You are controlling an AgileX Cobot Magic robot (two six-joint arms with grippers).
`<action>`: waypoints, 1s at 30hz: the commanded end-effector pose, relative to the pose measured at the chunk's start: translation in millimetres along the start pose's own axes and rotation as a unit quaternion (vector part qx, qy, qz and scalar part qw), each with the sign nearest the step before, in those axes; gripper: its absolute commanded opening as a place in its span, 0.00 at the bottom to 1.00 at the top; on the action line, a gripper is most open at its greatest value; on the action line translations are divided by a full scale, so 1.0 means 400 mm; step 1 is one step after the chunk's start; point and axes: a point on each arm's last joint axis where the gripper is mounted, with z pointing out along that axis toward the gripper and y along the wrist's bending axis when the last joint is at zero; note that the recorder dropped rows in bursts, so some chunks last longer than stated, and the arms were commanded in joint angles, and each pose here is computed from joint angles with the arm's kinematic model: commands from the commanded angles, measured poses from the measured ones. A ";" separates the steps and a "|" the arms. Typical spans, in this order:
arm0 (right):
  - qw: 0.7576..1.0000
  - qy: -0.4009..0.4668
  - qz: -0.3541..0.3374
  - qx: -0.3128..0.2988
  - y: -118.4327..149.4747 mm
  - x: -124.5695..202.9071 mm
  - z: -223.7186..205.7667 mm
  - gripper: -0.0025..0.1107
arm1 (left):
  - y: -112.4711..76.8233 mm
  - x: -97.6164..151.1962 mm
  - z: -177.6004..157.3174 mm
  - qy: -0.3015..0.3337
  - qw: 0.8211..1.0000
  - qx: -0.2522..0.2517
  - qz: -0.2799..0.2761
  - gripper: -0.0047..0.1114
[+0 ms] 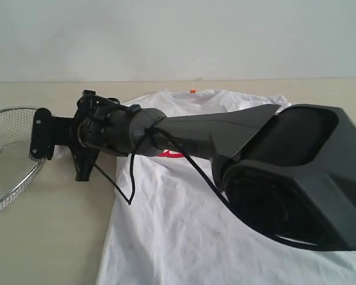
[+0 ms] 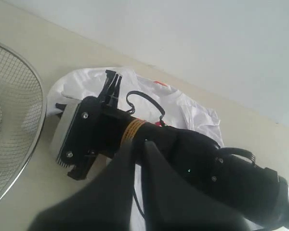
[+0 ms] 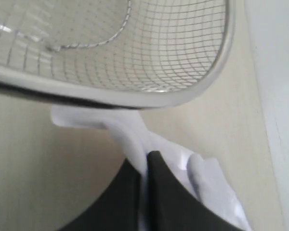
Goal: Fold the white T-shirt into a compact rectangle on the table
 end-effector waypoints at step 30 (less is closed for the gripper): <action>0.805 -0.046 0.590 0.039 -0.151 0.037 -0.058 0.02 | 0.001 0.002 -0.001 -0.001 1.000 0.000 0.005 0.08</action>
